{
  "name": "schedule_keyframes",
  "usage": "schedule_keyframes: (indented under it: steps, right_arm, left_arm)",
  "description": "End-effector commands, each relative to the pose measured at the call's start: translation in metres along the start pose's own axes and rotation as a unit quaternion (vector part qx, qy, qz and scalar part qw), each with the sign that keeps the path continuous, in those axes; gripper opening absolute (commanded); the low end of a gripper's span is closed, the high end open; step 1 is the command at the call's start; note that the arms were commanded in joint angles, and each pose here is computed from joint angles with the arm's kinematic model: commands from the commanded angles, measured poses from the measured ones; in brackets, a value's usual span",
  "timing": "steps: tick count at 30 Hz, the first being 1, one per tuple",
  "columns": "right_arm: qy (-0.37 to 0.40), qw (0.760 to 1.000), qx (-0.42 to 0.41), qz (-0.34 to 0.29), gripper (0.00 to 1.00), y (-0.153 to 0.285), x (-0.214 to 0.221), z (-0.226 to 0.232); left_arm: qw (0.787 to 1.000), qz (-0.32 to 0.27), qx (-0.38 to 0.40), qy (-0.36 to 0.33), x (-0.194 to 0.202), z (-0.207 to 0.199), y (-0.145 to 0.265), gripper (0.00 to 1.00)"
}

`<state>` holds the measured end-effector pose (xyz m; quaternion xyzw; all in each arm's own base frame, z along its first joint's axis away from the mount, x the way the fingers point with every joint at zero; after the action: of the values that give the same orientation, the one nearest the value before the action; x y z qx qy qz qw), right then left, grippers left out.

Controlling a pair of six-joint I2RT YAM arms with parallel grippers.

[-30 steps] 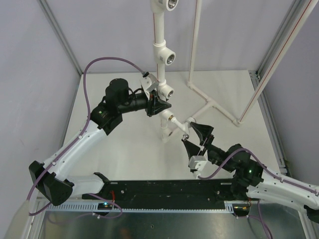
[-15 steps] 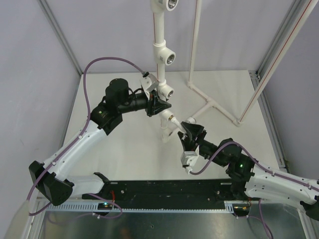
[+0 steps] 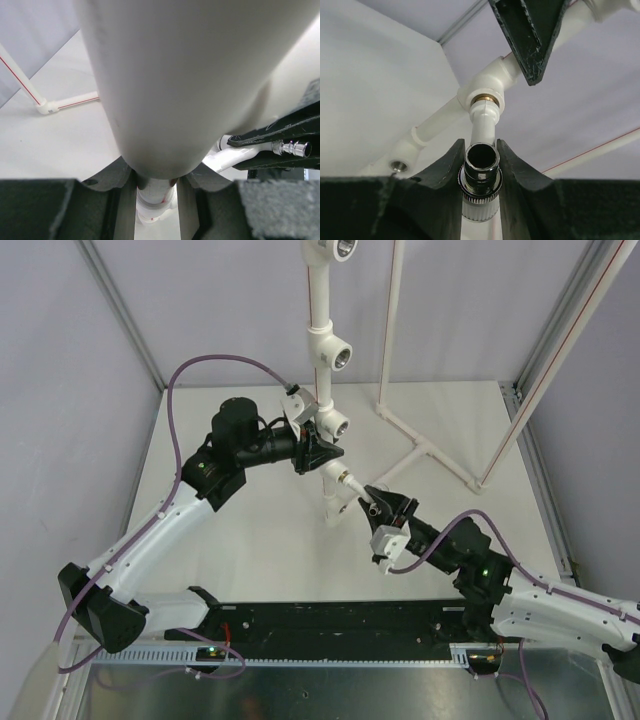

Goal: Install the water faucets
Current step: Screw the water faucet onto the adaptor.

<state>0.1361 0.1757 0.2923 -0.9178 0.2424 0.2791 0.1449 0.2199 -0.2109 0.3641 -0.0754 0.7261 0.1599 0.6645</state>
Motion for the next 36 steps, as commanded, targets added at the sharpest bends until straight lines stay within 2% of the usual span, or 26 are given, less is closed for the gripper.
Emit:
schedule_keyframes:
  steps: [1, 3, 5, 8, 9, 10, 11, 14, 17, 20, 21, 22, 24, 26, 27, 29, 32, 34, 36]
  right_arm:
    - [-0.229, 0.97, 0.081, -0.014, 0.0, -0.001, -0.014, -0.008]
    - [-0.359, 0.924, 0.129, -0.008, 0.0, -0.002, -0.017, -0.006]
    - [-0.492, 0.854, 0.171, -0.004, 0.0, -0.003, -0.02, -0.003]
    - [-0.654, 0.73, 0.196, -0.008, 0.0, -0.007, -0.027, 0.006]
    - [-0.691, 0.696, 0.195, -0.013, 0.0, -0.008, -0.029, 0.009]
    - [-0.735, 0.65, 0.193, -0.022, 0.0, -0.01, -0.033, 0.011]
    - [-0.767, 0.612, 0.19, -0.032, 0.0, -0.011, -0.036, 0.013]
    - [-0.86, 0.472, 0.182, -0.07, 0.0, -0.016, -0.046, 0.012]
    - [-0.918, 0.344, 0.166, -0.108, 0.0, -0.017, -0.053, 0.005]
    - [-0.96, 0.202, 0.141, -0.135, 0.0, -0.016, -0.057, -0.002]
    - [-0.967, 0.164, 0.131, -0.142, 0.0, -0.016, -0.058, -0.004]
    - [-0.971, 0.141, 0.122, -0.149, 0.0, -0.015, -0.059, -0.006]
    - [-0.974, 0.12, 0.111, -0.157, 0.09, -0.014, -0.062, -0.008]
    - [-0.972, 0.129, 0.108, -0.162, 0.33, -0.012, -0.063, -0.009]
    - [-0.971, 0.138, 0.111, -0.163, 0.45, -0.011, -0.063, -0.009]
    - [-0.967, 0.157, 0.118, -0.161, 0.63, -0.007, -0.06, -0.005]
    - [-0.961, 0.185, 0.132, -0.156, 0.86, 0.005, -0.052, 0.004]
    - [-0.957, 0.206, 0.143, -0.144, 0.95, 0.017, -0.046, 0.009]
    - [-0.953, 0.228, 0.164, -0.111, 0.98, 0.029, -0.038, 0.017]
  left_arm:
    - [0.994, 0.056, 0.054, 0.083, 0.021, -0.015, -0.001, 0.0]
    - [0.994, 0.056, 0.054, 0.082, 0.021, -0.015, -0.001, 0.0]
    - [0.994, 0.056, 0.053, 0.082, 0.021, -0.015, -0.001, 0.0]
    - [0.994, 0.056, 0.052, 0.082, 0.021, -0.014, -0.002, 0.0]
    - [0.994, 0.056, 0.052, 0.082, 0.021, -0.014, -0.002, 0.0]
    - [0.994, 0.057, 0.052, 0.083, 0.022, -0.013, -0.002, 0.0]
    - [0.994, 0.057, 0.052, 0.082, 0.022, -0.013, -0.002, 0.0]
    - [0.994, 0.058, 0.052, 0.082, 0.022, -0.013, -0.002, 0.0]
    - [0.994, 0.058, 0.05, 0.083, 0.022, -0.013, -0.002, 0.0]
    - [0.994, 0.058, 0.05, 0.083, 0.022, -0.013, -0.002, 0.0]
    - [0.994, 0.058, 0.051, 0.083, 0.022, -0.013, -0.002, 0.0]
    - [0.994, 0.058, 0.051, 0.083, 0.022, -0.013, -0.002, 0.0]
    - [0.994, 0.058, 0.051, 0.083, 0.022, -0.013, -0.002, 0.0]
    - [0.994, 0.058, 0.05, 0.083, 0.022, -0.013, -0.002, 0.0]
    - [0.994, 0.058, 0.05, 0.083, 0.023, -0.013, -0.002, 0.0]
    - [0.994, 0.058, 0.049, 0.082, 0.023, -0.013, -0.002, 0.0]
    - [0.994, 0.058, 0.047, 0.082, 0.023, -0.012, -0.002, 0.0]
    - [0.994, 0.057, 0.047, 0.081, 0.022, -0.013, -0.002, 0.0]
    - [0.994, 0.058, 0.048, 0.081, 0.022, -0.013, -0.002, 0.0]
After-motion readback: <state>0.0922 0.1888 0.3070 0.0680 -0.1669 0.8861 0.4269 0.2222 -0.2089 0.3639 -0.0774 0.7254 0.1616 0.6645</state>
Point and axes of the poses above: each gripper's point midway between its finger pads, its own y axis back along the fingers, its own z axis along the line the jaws close on, x = y × z, the point moved 10 cm from there along y, back along the fingers
